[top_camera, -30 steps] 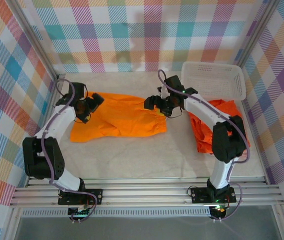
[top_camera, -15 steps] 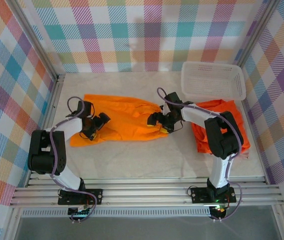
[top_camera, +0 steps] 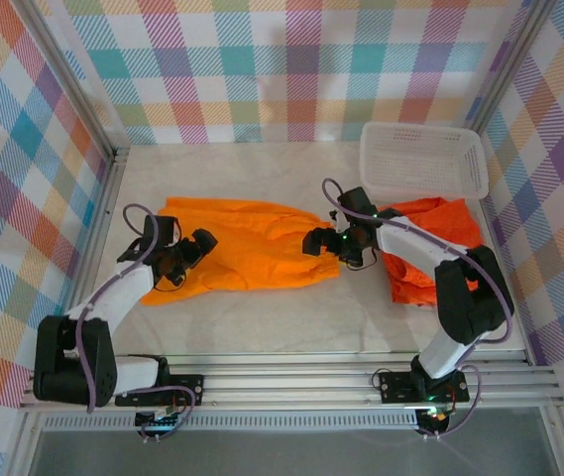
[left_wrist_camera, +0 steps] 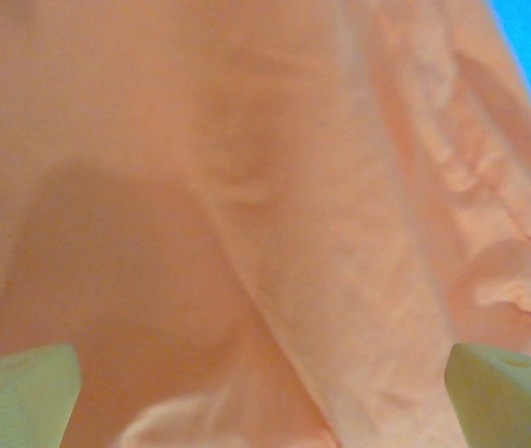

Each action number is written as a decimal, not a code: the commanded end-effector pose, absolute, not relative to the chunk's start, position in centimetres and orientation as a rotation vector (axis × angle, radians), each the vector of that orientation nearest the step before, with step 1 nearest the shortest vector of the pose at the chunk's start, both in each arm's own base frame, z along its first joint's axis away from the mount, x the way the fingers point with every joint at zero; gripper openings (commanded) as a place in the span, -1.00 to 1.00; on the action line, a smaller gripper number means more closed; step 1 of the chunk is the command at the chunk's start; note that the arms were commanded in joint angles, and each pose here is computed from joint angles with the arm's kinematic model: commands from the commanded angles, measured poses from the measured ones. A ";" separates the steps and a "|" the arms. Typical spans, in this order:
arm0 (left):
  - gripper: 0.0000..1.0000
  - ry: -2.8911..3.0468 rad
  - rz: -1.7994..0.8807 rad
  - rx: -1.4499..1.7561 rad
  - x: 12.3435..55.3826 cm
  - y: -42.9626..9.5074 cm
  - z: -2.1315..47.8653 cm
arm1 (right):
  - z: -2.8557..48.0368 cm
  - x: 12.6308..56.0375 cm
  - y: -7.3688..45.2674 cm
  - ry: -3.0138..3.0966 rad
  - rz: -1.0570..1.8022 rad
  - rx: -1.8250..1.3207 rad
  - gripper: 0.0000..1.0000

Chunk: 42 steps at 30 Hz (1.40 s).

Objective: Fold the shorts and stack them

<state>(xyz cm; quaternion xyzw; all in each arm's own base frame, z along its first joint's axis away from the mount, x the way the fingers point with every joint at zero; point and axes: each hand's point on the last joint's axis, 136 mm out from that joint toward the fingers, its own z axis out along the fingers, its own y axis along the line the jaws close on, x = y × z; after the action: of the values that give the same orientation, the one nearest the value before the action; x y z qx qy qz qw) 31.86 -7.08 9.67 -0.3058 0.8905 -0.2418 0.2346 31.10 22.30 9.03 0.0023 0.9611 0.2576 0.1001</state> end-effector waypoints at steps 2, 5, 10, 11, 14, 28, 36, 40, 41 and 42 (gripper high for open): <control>1.00 2.372 -0.691 -0.752 31.9 -7.2 12.7 | 10.0 31.7 19.5 2.833 0.588 0.002 0.99; 1.00 2.323 -0.712 -0.712 31.7 -7.3 14.5 | 9.8 32.2 18.4 2.832 0.543 0.020 0.99; 1.00 2.312 -0.700 -0.691 31.2 -7.1 15.4 | 8.3 32.8 17.5 2.877 0.492 0.027 0.99; 1.00 2.317 -0.700 -0.691 31.2 -7.1 15.3 | 8.1 32.9 17.6 2.883 0.494 0.021 1.00; 1.00 2.330 -0.692 -0.700 31.0 -7.1 14.7 | 7.5 33.7 18.3 2.894 0.515 -0.005 0.95; 1.00 2.337 -0.666 -0.704 30.6 -6.8 14.1 | 4.5 37.1 21.5 2.956 0.637 0.004 0.72; 1.00 2.348 -0.654 -0.704 30.5 -6.7 13.8 | 2.3 37.4 22.1 3.002 0.637 0.005 0.48; 1.00 2.344 -0.653 -0.700 30.5 -6.6 13.9 | 1.4 37.1 21.9 3.023 0.614 0.003 0.29; 1.00 2.342 -0.651 -0.702 30.6 -6.6 13.9 | 1.2 37.0 21.8 3.028 0.608 0.001 0.23; 1.00 2.338 -0.646 -0.708 30.6 -6.5 14.0 | 1.0 37.0 21.7 3.034 0.600 -0.004 0.16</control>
<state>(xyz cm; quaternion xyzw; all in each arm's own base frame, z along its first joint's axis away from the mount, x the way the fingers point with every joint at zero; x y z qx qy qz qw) 30.87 -6.79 14.11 -0.2706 0.8796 -0.2539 0.2976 37.40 20.69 2.78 0.0088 0.9815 0.1861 0.0453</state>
